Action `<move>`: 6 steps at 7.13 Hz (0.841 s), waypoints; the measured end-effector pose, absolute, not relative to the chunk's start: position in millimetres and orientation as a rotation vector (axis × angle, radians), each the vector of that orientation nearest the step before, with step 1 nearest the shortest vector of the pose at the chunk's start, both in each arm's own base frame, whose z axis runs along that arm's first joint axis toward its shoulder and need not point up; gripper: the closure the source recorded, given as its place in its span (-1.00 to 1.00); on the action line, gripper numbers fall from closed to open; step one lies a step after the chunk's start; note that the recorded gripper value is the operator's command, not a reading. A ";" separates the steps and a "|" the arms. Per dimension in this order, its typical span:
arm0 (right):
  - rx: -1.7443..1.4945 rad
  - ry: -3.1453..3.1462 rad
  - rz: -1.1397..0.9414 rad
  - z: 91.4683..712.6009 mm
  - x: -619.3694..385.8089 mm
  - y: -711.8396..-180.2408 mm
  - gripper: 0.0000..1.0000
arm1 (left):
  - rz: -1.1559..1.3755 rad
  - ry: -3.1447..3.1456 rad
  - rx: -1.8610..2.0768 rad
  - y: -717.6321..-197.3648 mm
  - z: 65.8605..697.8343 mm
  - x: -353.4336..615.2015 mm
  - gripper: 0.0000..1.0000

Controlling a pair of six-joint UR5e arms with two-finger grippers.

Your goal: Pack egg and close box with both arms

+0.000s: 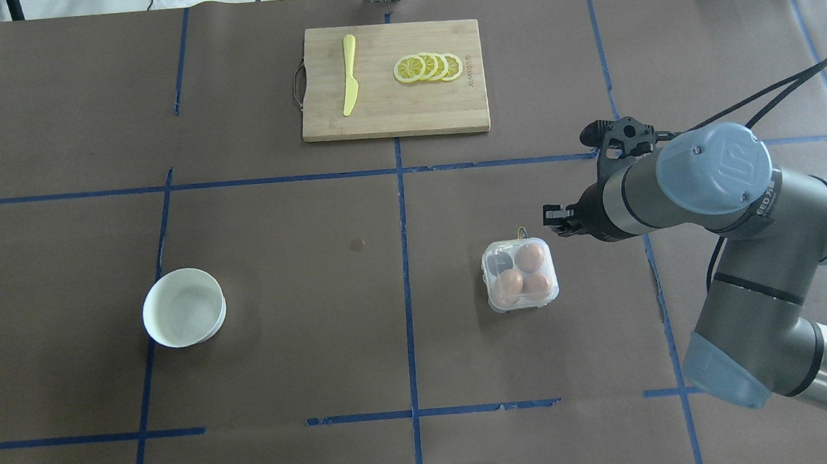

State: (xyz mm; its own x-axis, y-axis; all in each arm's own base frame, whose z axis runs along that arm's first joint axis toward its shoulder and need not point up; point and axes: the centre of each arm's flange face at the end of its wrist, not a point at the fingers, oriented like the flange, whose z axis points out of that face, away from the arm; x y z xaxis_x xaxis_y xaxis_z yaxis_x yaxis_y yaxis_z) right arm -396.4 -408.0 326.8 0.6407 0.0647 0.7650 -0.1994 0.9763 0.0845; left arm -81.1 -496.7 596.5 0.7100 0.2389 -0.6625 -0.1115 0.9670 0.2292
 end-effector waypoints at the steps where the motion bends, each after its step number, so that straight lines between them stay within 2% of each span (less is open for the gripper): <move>1: 0.185 -0.785 0.091 337.1 -375.7 -417.9 -0.34 | 0.195 0.758 0.176 -496.6 597.3 -81.2 -1.00; 2: 0.189 -0.740 0.068 352.2 -349.3 -428.1 -0.99 | 0.195 0.756 0.175 -496.6 598.3 -81.3 -1.00; 4: 0.187 -0.680 0.009 397.2 -270.0 -454.3 -1.00 | 0.198 0.750 0.171 -495.9 600.7 -81.3 -1.00; 6: 0.160 -0.632 -0.086 479.0 -145.4 -470.4 -1.00 | 0.199 0.749 0.169 -495.3 602.1 -80.7 -1.00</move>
